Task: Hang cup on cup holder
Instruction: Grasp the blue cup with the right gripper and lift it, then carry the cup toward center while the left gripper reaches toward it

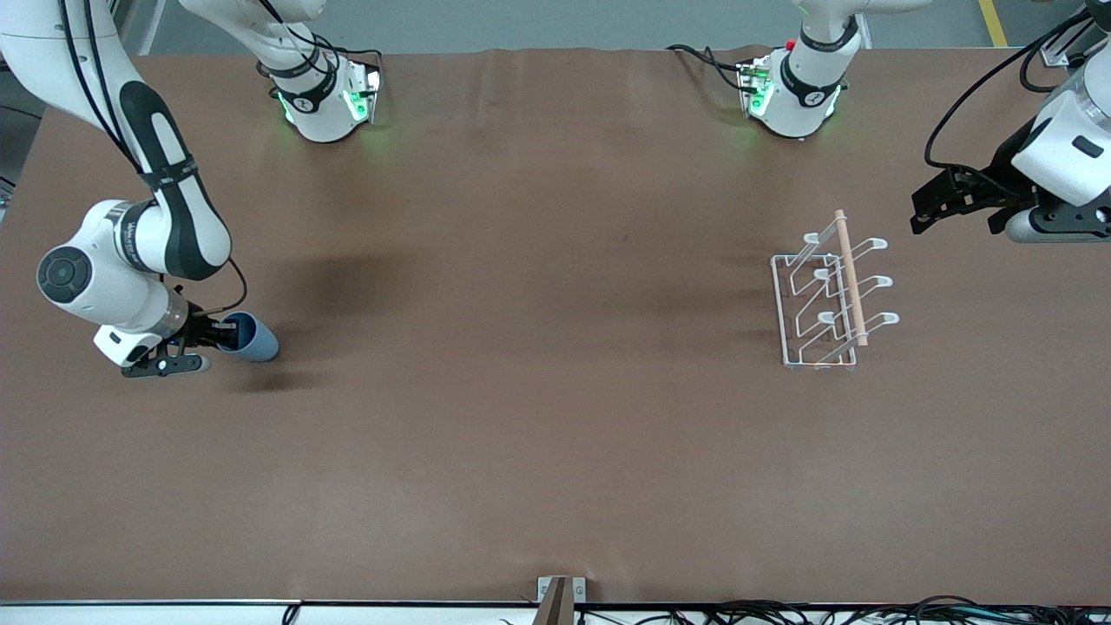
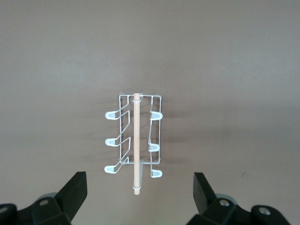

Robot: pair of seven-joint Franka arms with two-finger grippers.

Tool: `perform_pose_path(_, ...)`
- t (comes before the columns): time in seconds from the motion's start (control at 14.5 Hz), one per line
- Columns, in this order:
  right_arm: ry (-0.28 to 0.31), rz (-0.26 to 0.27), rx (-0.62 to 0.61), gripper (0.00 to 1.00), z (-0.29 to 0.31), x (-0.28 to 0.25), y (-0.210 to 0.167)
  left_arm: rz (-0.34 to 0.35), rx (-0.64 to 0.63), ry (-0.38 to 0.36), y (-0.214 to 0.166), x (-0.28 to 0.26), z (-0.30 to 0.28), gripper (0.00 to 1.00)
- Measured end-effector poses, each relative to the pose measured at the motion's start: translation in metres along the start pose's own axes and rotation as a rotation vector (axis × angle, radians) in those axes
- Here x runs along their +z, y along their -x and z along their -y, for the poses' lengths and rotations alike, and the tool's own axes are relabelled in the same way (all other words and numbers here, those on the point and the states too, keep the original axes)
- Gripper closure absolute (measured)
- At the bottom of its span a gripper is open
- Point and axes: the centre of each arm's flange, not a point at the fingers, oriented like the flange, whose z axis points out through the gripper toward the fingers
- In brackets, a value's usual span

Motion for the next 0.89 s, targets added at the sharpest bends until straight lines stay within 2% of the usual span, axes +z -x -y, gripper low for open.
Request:
perform_pose_path(0.07,-0.002,0.0,0.002,0.95,0.0,-0.001,-0.001,0.0,0.001,0.0,0.0,0.0,0.0,0.0)
perform_pose_path(0.21,-0.002,0.0,0.002,0.95,-0.001,-0.004,-0.003,0.002,0.001,0.0,0.0,0.001,0.0,0.0)
perform_pose_path(0.41,-0.024,0.058,0.002,0.95,-0.001,-0.024,-0.013,0.009,0.0,0.0,-0.002,0.005,0.0,0.0)
perform_pose_path(0.48,-0.048,0.075,0.014,0.95,0.0,-0.041,-0.019,0.011,0.0,-0.001,-0.003,0.006,0.0,0.0)
perform_pose_path(0.62,-0.138,0.11,0.05,0.95,0.006,-0.082,-0.027,0.012,0.0,-0.001,-0.003,0.007,0.0,0.0)
perform_pose_path(0.89,-0.435,0.176,0.102,0.95,0.054,-0.122,-0.023,0.012,0.011,0.0,-0.003,0.007,0.0,0.0)
